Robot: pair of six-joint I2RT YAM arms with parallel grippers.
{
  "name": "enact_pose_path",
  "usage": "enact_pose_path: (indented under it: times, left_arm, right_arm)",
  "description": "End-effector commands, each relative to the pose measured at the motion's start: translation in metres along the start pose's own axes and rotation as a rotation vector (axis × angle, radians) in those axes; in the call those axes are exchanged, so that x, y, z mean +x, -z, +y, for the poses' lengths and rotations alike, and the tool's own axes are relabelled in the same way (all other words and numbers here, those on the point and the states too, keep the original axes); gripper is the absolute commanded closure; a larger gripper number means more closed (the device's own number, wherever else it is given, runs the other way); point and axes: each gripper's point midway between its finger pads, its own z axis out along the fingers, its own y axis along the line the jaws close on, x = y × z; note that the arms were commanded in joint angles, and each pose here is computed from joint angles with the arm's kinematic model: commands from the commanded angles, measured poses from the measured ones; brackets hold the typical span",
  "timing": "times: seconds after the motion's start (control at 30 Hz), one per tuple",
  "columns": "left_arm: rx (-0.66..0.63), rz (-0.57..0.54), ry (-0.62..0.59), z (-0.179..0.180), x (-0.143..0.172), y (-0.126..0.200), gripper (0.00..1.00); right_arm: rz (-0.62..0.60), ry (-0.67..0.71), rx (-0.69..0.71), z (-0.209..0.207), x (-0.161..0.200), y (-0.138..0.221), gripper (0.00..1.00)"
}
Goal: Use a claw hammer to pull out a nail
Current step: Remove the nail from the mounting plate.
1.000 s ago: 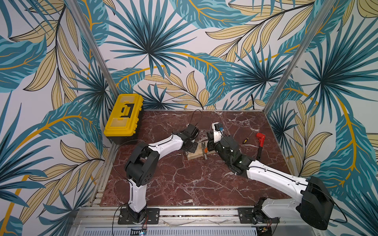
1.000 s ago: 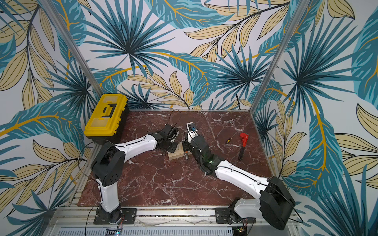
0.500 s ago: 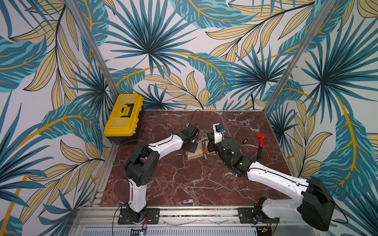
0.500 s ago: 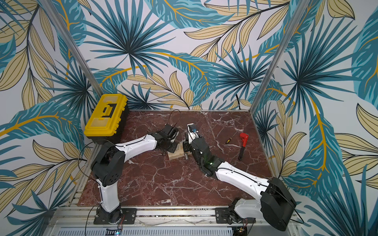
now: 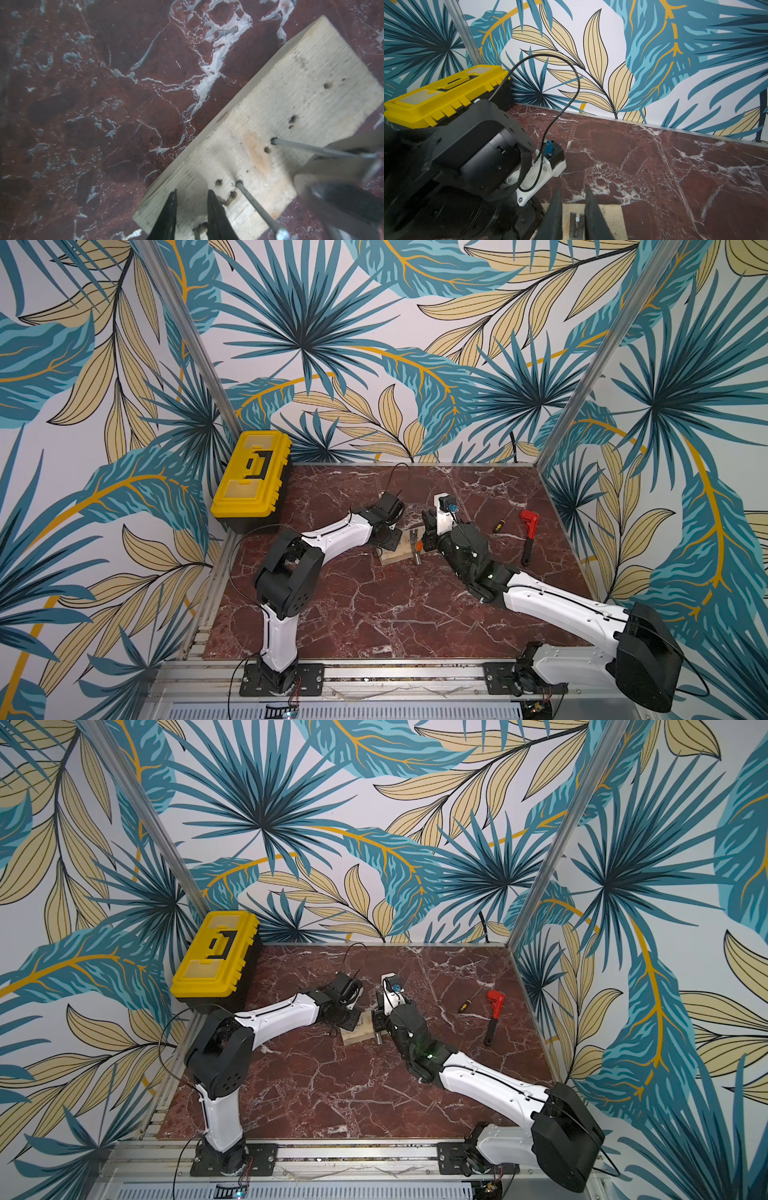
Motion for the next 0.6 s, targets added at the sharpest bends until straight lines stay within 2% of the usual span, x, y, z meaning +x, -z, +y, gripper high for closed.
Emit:
enact_pose_path:
  times: [0.0, 0.57]
  left_arm:
    - [-0.051, 0.365, 0.012, 0.0168, 0.1083, -0.0533, 0.74]
    - [-0.053, 0.37, 0.016, 0.0173, 0.1102, -0.0538, 0.74]
  right_arm:
    - [0.273, 0.119, 0.007, -0.0058, 0.0926, 0.0046, 1.0]
    - [0.235, 0.109, 0.024, -0.0114, 0.0894, 0.0096, 1.0]
